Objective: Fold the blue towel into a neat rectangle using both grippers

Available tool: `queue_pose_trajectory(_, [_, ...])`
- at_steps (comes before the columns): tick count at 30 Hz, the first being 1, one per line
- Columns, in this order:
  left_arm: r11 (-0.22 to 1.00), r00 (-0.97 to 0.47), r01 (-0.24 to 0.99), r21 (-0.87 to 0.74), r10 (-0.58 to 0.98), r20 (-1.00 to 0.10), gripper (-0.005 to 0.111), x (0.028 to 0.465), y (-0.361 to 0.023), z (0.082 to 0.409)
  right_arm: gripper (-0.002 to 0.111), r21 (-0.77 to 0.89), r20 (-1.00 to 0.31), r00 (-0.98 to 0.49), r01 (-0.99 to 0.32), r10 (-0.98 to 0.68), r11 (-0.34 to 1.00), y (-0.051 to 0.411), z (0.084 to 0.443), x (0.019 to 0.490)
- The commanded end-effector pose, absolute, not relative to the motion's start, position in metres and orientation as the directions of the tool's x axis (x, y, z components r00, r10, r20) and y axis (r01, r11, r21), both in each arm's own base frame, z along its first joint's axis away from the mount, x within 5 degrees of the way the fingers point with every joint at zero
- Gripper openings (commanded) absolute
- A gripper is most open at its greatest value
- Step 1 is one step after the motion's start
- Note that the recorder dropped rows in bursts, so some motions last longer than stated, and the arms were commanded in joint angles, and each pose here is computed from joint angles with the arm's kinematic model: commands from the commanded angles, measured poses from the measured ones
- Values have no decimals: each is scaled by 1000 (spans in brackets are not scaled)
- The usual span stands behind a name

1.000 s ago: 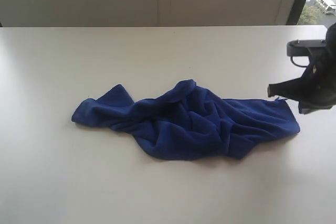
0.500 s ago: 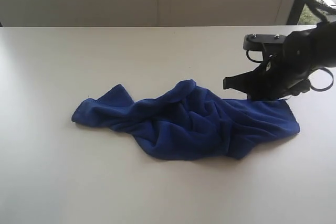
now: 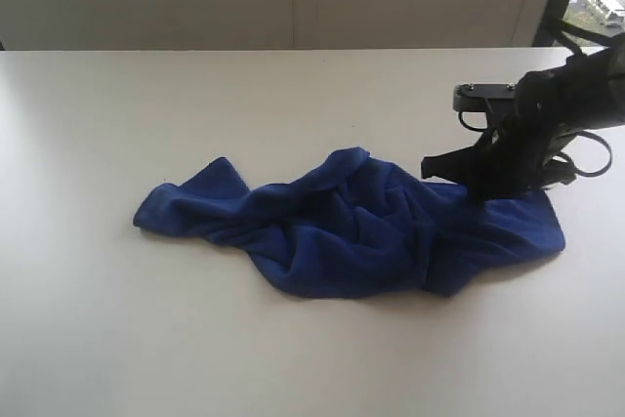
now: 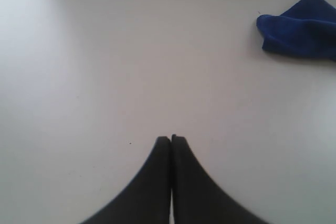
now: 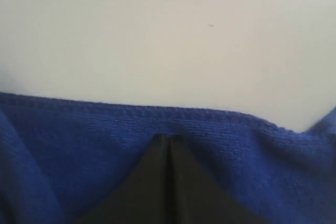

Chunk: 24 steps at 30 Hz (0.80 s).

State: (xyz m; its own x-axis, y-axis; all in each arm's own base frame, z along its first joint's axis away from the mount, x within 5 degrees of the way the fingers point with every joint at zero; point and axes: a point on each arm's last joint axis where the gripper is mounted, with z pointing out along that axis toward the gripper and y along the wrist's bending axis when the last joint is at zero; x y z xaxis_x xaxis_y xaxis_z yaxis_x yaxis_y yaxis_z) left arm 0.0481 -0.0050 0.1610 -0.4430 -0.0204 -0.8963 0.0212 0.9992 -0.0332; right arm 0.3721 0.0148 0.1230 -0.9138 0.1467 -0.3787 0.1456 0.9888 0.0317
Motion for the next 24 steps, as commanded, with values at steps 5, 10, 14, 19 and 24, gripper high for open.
queue_pose_trajectory(5, [999, -463, 21, -42, -28, -886, 0, 47, -5, 156, 0, -231, -116, -983, 165, 141, 959, -31, 109, 335])
queue_pose_trajectory(10, [999, -463, 21, -42, -28, -886, 0, 47, -5, 156, 0, -264, -61, -985, 173, 163, 949, -34, 112, 317])
queue_pose_trajectory(14, [999, -463, 21, -42, -28, -886, 0, 47, -5, 156, 0, -291, -43, -983, 182, 177, 939, -36, 128, 308])
queue_pose_trajectory(19, [999, -463, 21, -42, -28, -886, 0, 47, -5, 156, 0, -234, -201, -964, 220, 174, 947, -33, 162, 310])
queue_pose_trajectory(24, [999, -463, 21, -42, -28, -886, 0, 47, -5, 156, 0, -54, -442, -887, 176, 134, 983, -15, 195, 322])
